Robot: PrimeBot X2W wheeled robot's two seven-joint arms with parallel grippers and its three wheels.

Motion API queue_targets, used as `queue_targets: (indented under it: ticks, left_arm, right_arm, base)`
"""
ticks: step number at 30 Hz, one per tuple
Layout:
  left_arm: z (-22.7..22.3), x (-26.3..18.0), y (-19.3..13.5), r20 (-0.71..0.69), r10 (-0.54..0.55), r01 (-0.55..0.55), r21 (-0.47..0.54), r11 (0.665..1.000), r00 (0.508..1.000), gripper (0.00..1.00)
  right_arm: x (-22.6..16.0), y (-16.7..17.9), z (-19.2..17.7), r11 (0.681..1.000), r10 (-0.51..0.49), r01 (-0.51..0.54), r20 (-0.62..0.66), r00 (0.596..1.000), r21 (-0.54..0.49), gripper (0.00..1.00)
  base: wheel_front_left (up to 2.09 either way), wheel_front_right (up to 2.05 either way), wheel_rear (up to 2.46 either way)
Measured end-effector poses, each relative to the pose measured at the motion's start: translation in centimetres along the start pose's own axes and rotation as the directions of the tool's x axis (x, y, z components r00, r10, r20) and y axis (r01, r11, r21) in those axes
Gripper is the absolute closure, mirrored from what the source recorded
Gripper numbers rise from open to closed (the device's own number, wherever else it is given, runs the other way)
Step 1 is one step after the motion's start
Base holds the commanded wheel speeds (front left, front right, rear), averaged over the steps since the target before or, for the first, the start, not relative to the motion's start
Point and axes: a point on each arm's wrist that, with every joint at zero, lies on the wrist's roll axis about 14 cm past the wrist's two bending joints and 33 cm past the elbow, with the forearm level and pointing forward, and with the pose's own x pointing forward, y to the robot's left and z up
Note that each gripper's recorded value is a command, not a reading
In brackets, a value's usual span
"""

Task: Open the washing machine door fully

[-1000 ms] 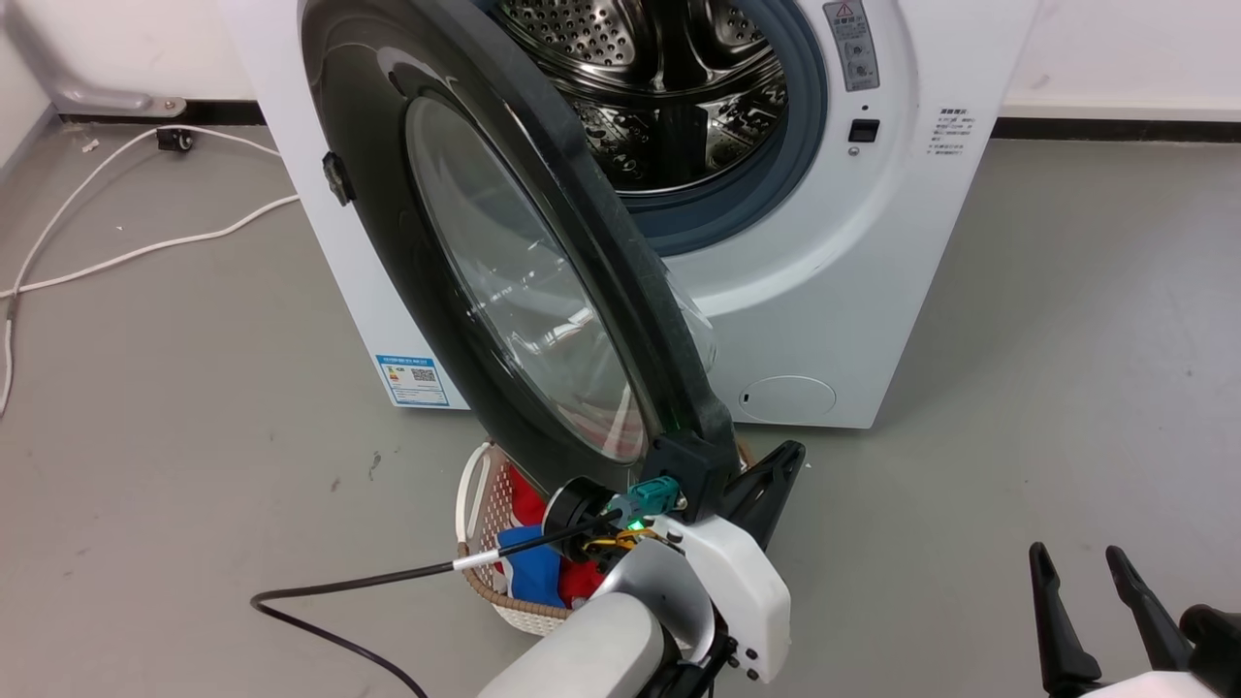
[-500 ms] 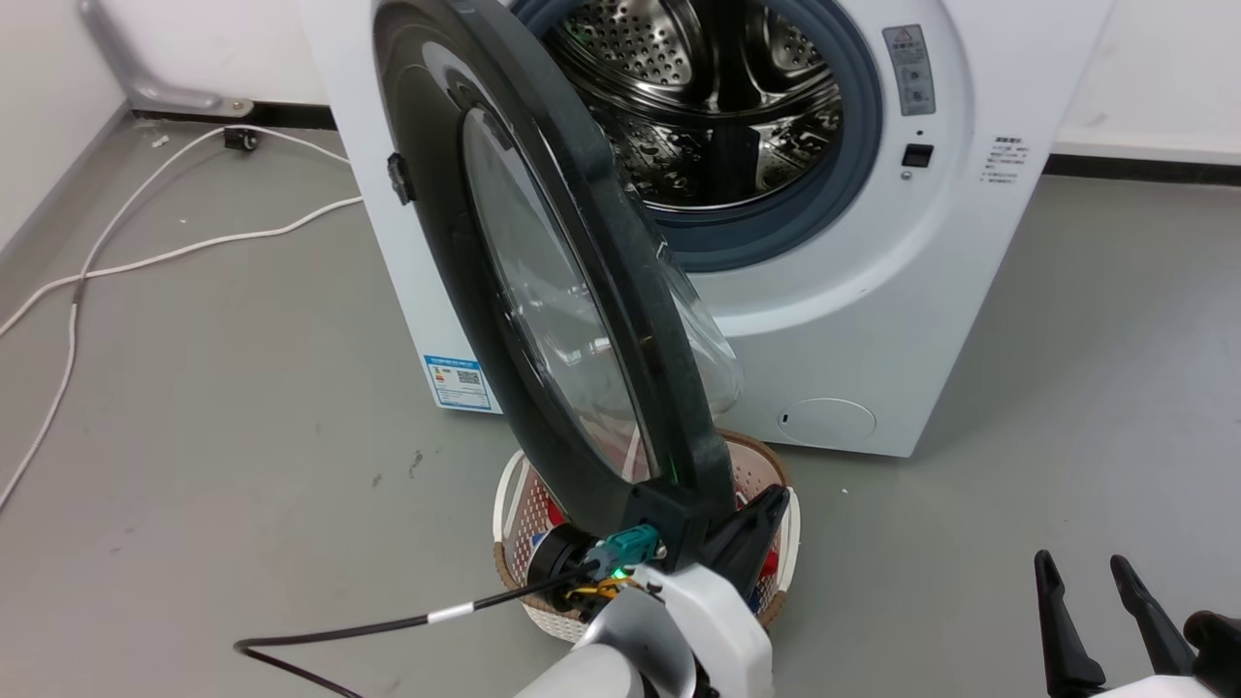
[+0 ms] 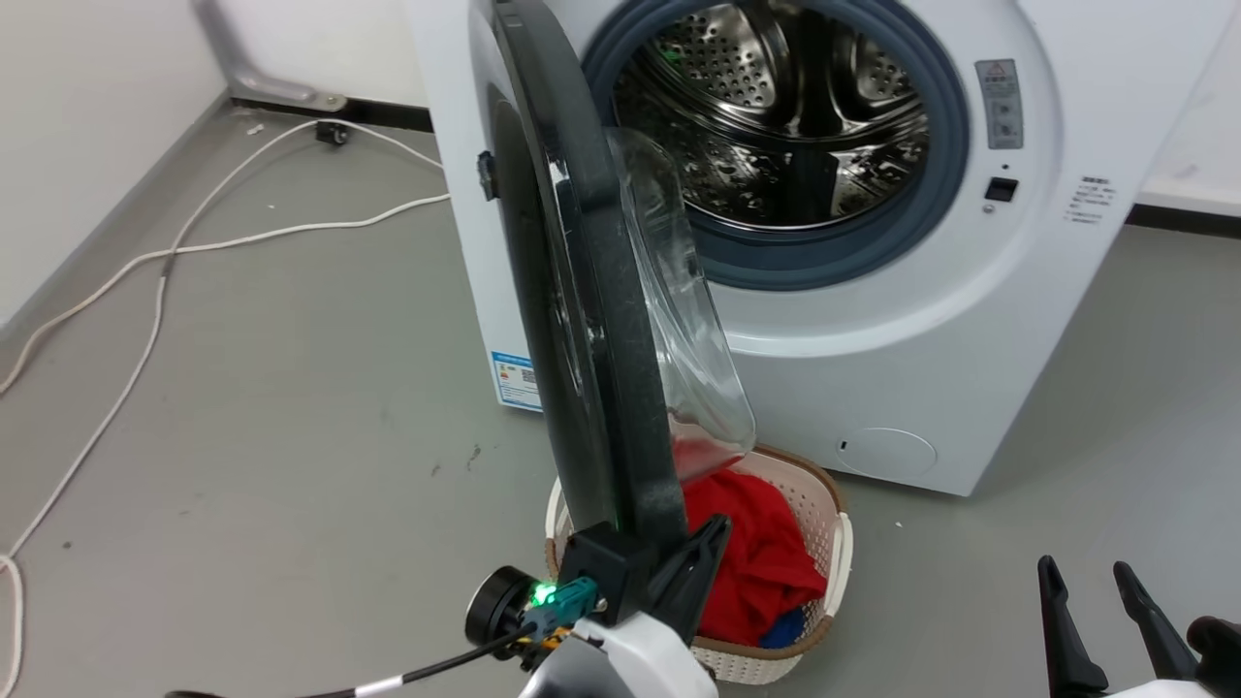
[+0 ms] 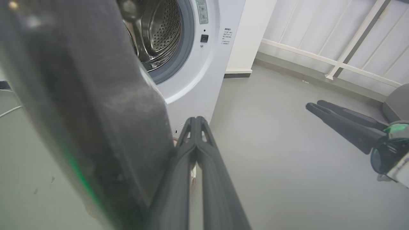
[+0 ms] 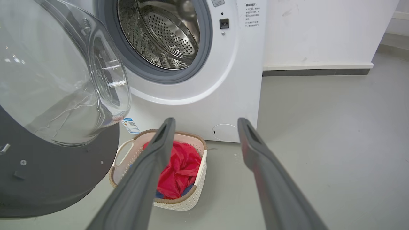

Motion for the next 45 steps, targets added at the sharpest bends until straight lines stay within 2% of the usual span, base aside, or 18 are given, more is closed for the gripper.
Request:
queue_targets:
  ticks: [10, 16, 21, 30, 35, 45]
  left_arm:
    - [0.7, -3.9, 3.1, 0.028, 0.142, -0.142, -0.018, 0.99, 0.989, 1.0]
    - [0.9, -6.0, 6.7, 0.041, 0.279, -0.277, -0.036, 0.96, 0.959, 1.0]
    - [1.1, -8.3, 10.5, 0.057, 0.412, -0.408, -0.061, 0.911, 0.91, 1.0]
    - [1.7, -12.3, 17.7, 0.083, 0.613, -0.607, -0.088, 0.79, 0.786, 1.0]
    - [2.4, -13.2, 21.4, 0.096, 0.68, -0.673, -0.091, 0.734, 0.727, 1.0]
    - [3.6, -13.3, 27.8, 0.116, 0.76, -0.758, -0.073, 0.648, 0.639, 1.0]
  right_arm:
    - [1.8, 3.0, -0.3, 0.995, 0.097, -0.097, -0.012, 0.995, -0.003, 0.0]
    - [2.9, 5.3, -0.6, 0.986, 0.165, -0.166, -0.025, 0.986, -0.01, 0.0]
    - [3.9, 6.9, -0.8, 0.977, 0.214, -0.215, -0.036, 0.976, -0.013, 0.0]
    - [5.2, 8.6, -1.4, 0.965, 0.26, -0.261, -0.064, 0.964, -0.016, 0.0]
    - [6.2, 8.7, -1.6, 0.964, 0.263, -0.266, -0.077, 0.962, -0.019, 0.0]
    - [7.8, 7.3, -2.9, 0.974, 0.222, -0.226, -0.11, 0.969, -0.017, 0.0]
  base:
    - [0.0, 0.0, 0.0]
    - [0.0, 0.0, 0.0]
    - [0.0, 0.0, 0.0]
    - [0.0, 0.0, 0.0]
    - [0.0, 0.0, 0.0]
    - [0.0, 0.0, 0.0]
